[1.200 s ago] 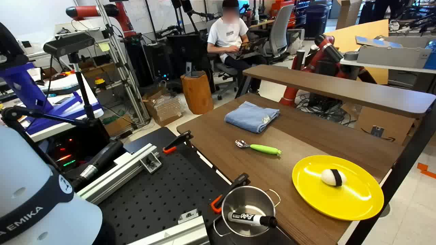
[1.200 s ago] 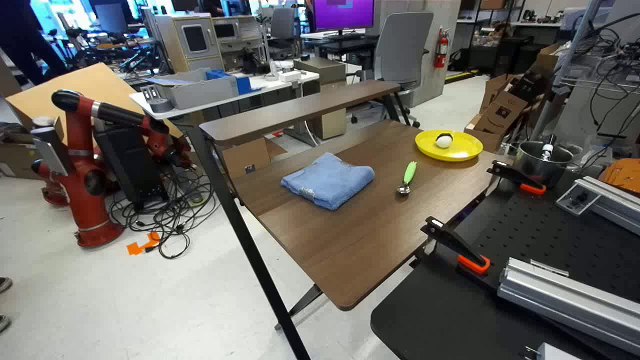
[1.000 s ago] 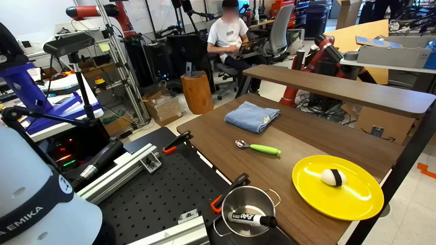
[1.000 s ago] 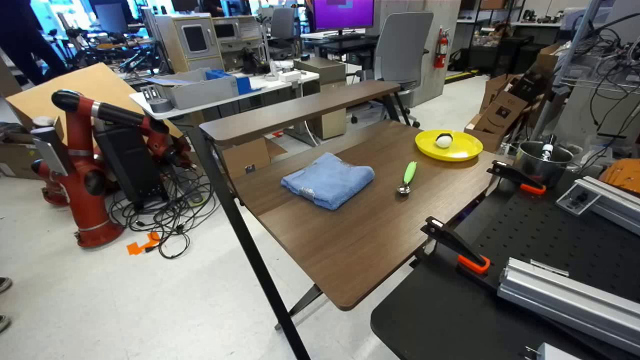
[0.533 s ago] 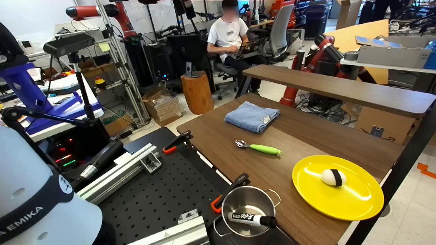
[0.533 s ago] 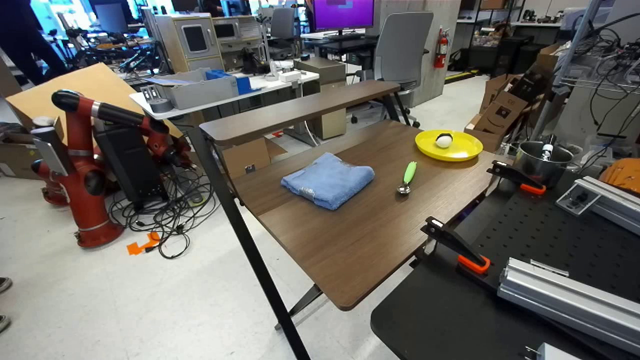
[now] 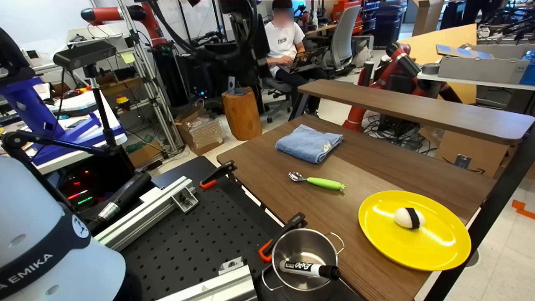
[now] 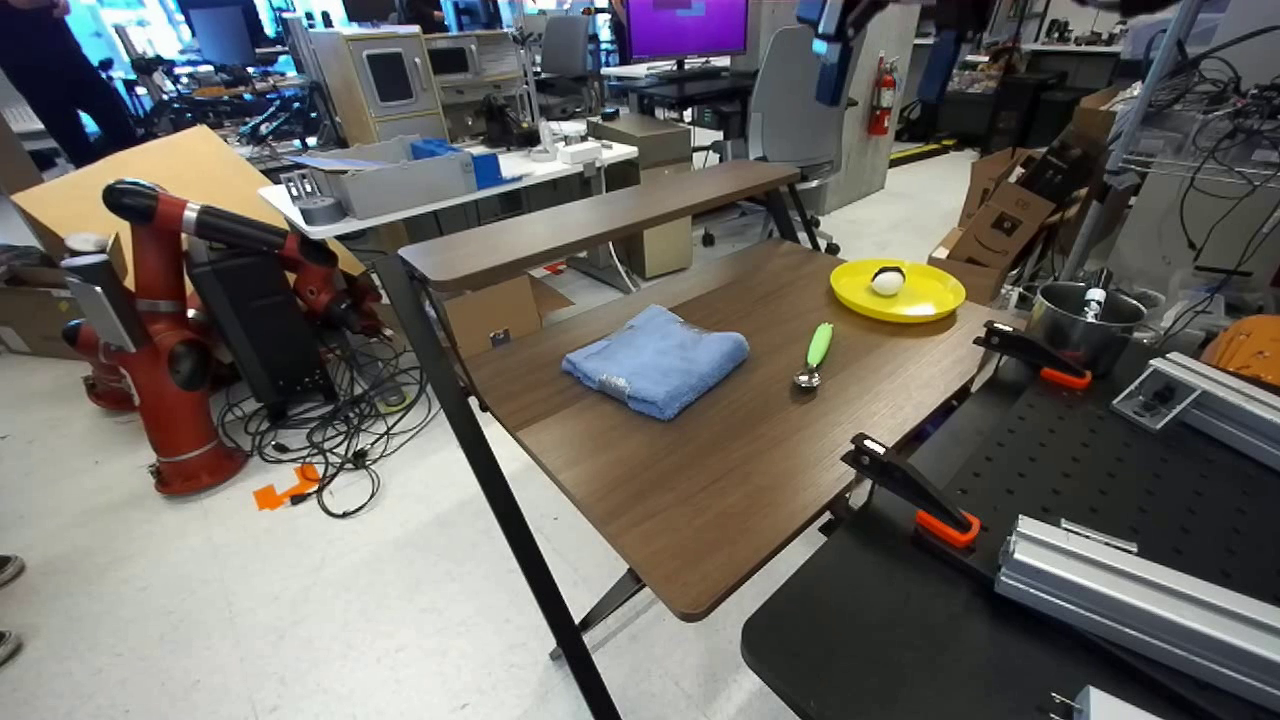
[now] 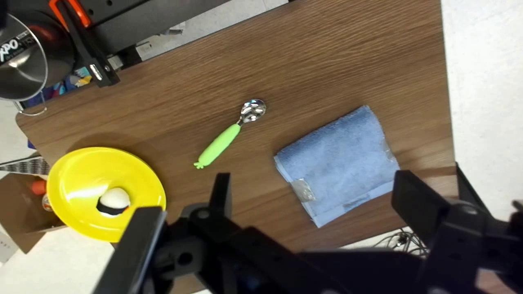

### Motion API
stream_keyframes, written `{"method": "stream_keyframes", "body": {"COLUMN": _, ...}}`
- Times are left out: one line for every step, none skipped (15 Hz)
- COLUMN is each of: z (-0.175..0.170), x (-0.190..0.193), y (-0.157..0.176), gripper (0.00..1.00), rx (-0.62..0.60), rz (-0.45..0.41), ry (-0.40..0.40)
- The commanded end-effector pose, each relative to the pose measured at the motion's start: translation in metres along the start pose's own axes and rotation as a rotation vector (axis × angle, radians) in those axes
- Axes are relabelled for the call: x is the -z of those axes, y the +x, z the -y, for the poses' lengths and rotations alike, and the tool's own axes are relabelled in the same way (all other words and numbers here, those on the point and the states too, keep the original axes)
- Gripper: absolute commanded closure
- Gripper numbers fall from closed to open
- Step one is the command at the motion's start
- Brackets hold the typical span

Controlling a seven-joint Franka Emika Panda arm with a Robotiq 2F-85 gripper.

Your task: Move the plush toy from the plate to the towel

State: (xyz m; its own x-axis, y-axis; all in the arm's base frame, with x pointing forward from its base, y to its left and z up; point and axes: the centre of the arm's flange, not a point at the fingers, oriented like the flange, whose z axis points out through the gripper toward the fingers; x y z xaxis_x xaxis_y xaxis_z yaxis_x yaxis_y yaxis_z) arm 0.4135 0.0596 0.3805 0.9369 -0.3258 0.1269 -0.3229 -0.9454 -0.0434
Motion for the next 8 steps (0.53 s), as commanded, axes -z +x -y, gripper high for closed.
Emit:
{"method": "stream_keyframes", "body": {"z": -0.039, "x": -0.042, "y": 0.022, "gripper": 0.0, "rx": -0.036, "rz": 0.01, "ry": 0.0}}
{"method": "stream_keyframes", "body": {"z": -0.053, "x": -0.052, "y": 0.027, "gripper": 0.0, "rx": -0.048, "rz": 0.01, "ry": -0.007}}
{"method": "stream_keyframes", "body": {"z": -0.066, "x": -0.066, "y": 0.036, "gripper": 0.0, "rx": -0.054, "rz": 0.018, "ry": -0.005}}
{"method": "stream_keyframes", "body": {"z": -0.078, "x": -0.071, "y": 0.04, "gripper": 0.0, "rx": -0.068, "rz": 0.021, "ry": -0.01}}
{"method": "stream_keyframes", "body": {"z": -0.091, "x": -0.084, "y": 0.05, "gripper": 0.0, "rx": -0.081, "rz": 0.027, "ry": -0.006}}
{"method": "stream_keyframes", "body": {"z": -0.101, "x": -0.094, "y": 0.057, "gripper": 0.0, "rx": -0.1, "rz": 0.027, "ry": 0.002}}
{"method": "stream_keyframes", "body": {"z": -0.113, "x": -0.104, "y": 0.064, "gripper": 0.0, "rx": -0.112, "rz": 0.022, "ry": 0.003}}
{"method": "stream_keyframes", "body": {"z": -0.122, "x": -0.111, "y": 0.07, "gripper": 0.0, "rx": -0.123, "rz": 0.018, "ry": 0.005}}
